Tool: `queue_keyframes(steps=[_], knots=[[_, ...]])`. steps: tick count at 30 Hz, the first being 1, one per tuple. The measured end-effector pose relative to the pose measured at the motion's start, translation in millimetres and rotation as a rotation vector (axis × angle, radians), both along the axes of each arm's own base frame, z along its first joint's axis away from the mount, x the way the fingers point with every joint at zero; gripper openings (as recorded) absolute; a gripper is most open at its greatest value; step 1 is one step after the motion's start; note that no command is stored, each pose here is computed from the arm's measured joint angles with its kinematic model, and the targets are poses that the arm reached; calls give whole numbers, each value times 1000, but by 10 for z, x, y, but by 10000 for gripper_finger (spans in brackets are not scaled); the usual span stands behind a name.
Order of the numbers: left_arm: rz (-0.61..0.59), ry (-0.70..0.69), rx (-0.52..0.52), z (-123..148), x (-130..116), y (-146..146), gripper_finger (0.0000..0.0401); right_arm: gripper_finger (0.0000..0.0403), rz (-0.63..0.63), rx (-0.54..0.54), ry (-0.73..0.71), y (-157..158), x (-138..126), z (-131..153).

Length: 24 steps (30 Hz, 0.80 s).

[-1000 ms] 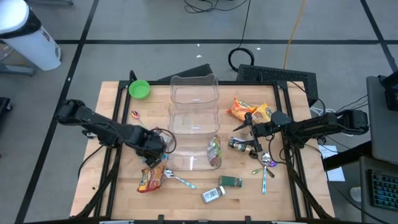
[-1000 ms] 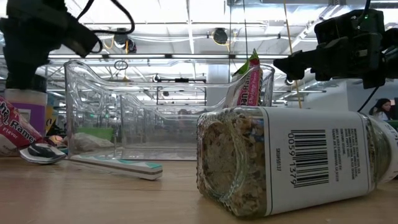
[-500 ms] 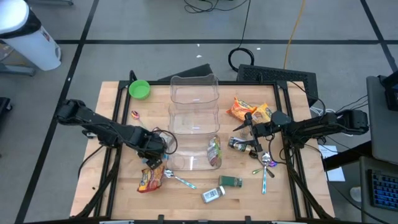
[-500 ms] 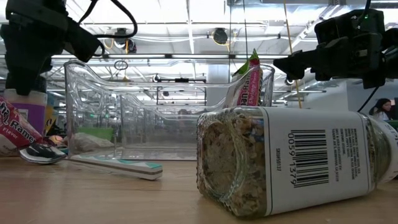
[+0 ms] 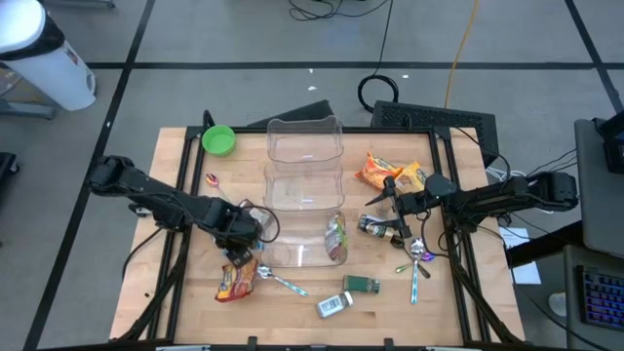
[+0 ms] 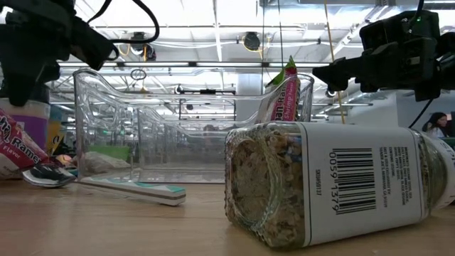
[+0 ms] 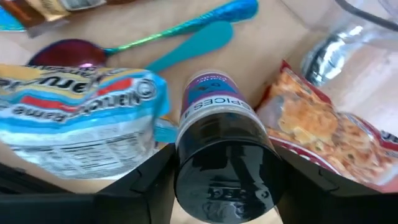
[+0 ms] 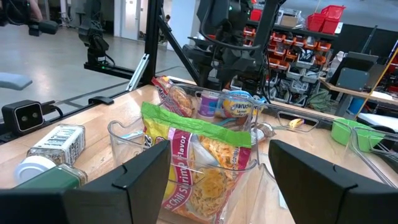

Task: Pick & Place Food Item
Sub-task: Put the purple seasoning bottle into the middle transparent bin

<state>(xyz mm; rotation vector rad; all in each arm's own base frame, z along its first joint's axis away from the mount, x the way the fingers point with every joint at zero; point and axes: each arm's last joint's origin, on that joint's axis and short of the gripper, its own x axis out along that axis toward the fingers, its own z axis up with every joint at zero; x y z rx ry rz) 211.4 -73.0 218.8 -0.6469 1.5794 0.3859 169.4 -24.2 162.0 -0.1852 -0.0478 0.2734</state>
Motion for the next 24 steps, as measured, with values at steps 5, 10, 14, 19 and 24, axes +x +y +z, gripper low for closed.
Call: queue_keyframes(steps=[5, 10, 14, 19, 24], knots=[[3, 21, -68, 5, -1, 0, 229, 263, 0, -3, -1, 0, 0, 0], [17, 38, -124, 10, 6, 23, 221, 263, 0, -3, -2, 0, -1, 0], [26, 42, -146, 12, 18, 62, 214, 263, 0, -5, -9, 0, 0, 8], [24, 45, -192, 16, 30, 105, 214, 263, 0, -7, -16, 0, -1, 14], [10, 43, -230, 20, 42, 164, 214, 263, 0, -7, -16, 0, -1, 14]])
